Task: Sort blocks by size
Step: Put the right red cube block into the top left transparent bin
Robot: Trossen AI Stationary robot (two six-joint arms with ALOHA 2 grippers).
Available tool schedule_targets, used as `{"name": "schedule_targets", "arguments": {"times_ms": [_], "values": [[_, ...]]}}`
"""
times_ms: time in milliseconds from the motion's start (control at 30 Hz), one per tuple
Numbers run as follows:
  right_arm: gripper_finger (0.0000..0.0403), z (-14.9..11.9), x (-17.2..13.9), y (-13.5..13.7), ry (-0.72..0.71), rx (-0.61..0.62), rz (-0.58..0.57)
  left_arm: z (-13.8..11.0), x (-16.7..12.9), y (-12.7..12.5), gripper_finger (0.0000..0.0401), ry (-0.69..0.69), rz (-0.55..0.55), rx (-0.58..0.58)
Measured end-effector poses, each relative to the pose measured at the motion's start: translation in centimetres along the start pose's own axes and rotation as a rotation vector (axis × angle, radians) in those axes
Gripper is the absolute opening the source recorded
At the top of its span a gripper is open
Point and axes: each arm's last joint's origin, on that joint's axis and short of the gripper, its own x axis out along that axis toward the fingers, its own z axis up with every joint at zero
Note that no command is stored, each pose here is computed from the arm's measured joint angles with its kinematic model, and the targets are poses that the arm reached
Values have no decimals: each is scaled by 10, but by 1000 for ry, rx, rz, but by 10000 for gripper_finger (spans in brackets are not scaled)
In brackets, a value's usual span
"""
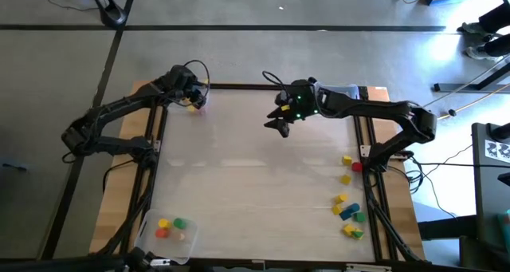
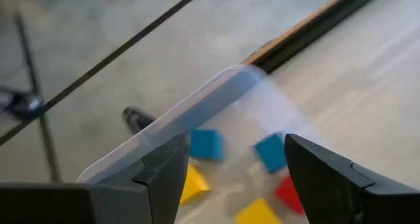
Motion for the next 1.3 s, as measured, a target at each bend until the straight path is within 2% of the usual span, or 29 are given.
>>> {"name": "schedule_targets", "arguments": {"times_ms": [100,233,333,433,567,800,900,1000,1133,1300], "values": [[227,-4,-28,9,47,36,-61,7,-14,-6,239,-55,-49,19],[227,-22,-63,26,171,129,-198,10,-27,-16,239,-127,-97,48],[227,-35,-85,42,234,210,-256,11,-31,-24,239,-143,-125,74],[227,-50,-96,54,312,302,-343,11,-34,-32,239,-158,-150,93],[227,-70,-106,62,431,431,-514,12,-38,-40,239,-185,-178,116],[227,-94,-104,65,662,564,-732,16,-43,-47,239,-241,-202,149],[227,-103,-97,62,750,597,-769,16,-44,-49,239,-250,-207,159],[217,-117,-86,56,872,609,-756,16,-44,-50,239,-251,-211,164],[175,-138,-70,48,1048,593,-739,16,-44,-50,239,-252,-210,175],[92,-157,-49,37,1223,558,-750,17,-45,-50,239,-262,-209,170]]}}
